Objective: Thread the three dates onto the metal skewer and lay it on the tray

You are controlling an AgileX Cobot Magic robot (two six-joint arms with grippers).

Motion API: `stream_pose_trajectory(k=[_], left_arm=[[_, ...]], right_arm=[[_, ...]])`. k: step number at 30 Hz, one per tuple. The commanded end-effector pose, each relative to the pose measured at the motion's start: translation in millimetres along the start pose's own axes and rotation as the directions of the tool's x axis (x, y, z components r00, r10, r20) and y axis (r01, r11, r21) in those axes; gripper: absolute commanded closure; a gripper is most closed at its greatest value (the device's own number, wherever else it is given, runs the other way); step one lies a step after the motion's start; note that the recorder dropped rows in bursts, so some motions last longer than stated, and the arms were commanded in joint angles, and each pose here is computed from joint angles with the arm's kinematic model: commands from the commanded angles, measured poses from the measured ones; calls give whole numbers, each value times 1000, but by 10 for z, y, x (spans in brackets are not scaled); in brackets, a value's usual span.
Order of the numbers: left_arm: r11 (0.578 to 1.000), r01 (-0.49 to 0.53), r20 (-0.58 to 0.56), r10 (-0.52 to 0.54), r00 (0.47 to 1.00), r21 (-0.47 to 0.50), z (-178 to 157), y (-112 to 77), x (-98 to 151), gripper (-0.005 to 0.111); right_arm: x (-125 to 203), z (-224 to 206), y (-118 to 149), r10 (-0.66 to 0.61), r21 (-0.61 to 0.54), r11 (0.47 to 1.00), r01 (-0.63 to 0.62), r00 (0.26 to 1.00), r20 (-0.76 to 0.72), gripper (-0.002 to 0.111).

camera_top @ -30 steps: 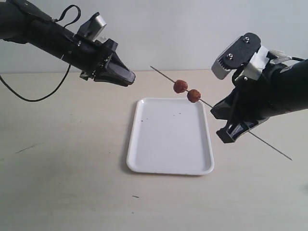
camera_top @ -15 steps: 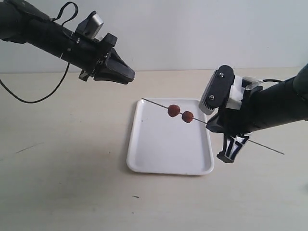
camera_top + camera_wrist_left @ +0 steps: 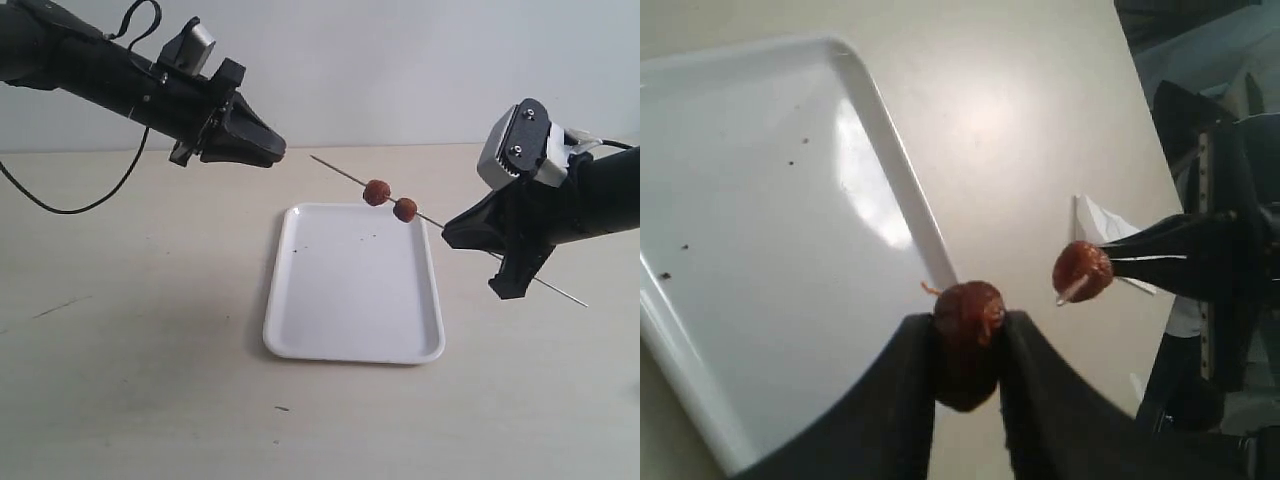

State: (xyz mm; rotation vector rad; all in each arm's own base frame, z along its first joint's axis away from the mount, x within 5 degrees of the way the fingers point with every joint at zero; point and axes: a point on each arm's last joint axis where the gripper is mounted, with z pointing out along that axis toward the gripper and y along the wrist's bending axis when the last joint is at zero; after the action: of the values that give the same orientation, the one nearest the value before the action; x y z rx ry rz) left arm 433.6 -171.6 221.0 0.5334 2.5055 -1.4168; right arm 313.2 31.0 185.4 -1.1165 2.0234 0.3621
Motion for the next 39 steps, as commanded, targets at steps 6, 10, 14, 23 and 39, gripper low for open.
stream_pose_trajectory(k=[6,10,14,23,39], left_arm=[[996,49,56,-53,997,75,-46,-98,-55,84],[993,59,73,-67,995,103,-49,-122,-73,84],[991,69,81,-79,994,118,-51,-134,-83,84],[991,76,77,-85,993,113,-51,-129,-79,84],[970,109,133,-140,981,218,-72,-214,-146,84]], right_arm=[[49,179,-94,22,-75,997,-20,999,27,108],[45,179,-97,27,-73,997,-25,999,31,108],[40,180,-106,38,-62,997,-36,999,35,108],[5,176,-159,73,-23,997,-72,996,58,108],[-70,164,-146,93,-62,994,-87,989,115,108]])
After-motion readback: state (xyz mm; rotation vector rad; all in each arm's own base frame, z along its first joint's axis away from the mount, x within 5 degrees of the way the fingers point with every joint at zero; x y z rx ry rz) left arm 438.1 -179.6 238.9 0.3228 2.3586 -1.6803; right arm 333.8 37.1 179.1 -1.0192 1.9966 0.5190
